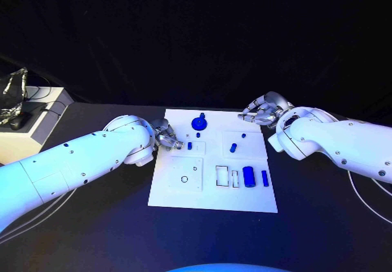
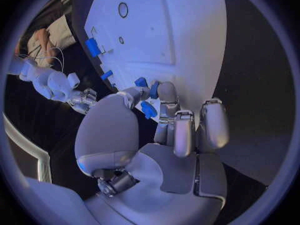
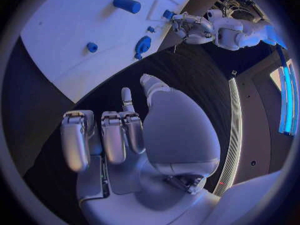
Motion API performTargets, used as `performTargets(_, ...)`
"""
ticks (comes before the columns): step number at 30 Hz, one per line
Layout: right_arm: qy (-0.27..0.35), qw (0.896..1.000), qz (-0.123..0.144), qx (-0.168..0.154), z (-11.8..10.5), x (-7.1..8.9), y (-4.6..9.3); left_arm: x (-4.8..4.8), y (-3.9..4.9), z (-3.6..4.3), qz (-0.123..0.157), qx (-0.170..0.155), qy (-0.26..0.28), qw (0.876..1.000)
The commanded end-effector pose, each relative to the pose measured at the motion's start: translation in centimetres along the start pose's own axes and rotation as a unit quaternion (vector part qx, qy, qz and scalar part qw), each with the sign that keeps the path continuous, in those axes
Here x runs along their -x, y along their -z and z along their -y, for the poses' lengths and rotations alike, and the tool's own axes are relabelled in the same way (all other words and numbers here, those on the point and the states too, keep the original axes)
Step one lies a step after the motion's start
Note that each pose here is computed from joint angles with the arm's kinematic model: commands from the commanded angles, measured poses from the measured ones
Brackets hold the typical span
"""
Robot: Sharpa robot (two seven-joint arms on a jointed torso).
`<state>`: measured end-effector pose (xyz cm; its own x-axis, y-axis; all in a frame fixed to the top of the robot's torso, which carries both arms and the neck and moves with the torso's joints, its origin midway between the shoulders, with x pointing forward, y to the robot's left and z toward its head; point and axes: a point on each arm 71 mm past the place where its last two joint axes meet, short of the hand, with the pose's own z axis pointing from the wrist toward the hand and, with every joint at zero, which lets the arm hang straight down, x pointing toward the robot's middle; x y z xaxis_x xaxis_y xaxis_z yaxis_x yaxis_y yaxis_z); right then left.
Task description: Assemble the parts on the task board
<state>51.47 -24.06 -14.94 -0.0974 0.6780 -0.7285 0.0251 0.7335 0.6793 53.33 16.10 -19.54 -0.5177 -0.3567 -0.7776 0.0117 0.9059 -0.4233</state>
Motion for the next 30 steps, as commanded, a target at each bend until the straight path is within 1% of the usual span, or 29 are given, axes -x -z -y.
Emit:
performTargets(1,0.005,1.0,-0.003,0.007,-0.13,-0.07,0.0,-0.39,-0.03,0.12,-0.007,-0.002,0.0,1.0)
performTargets(8,0.005,1.0,-0.002,0.007,-0.13,-0.07,0.0,-0.36,-0.05,0.06,-0.006,0.0,0.0,1.0)
performTargets(22,0.005,1.0,-0.001,0.007,-0.07,0.02,0.03,-0.19,-0.07,-0.39,-0.005,0.01,0.0,1.0)
performTargets(30,0.005,1.0,0.0,0.007,-0.02,0.06,0.03,-0.1,0.02,-0.38,-0.003,0.009,0.001,1.0)
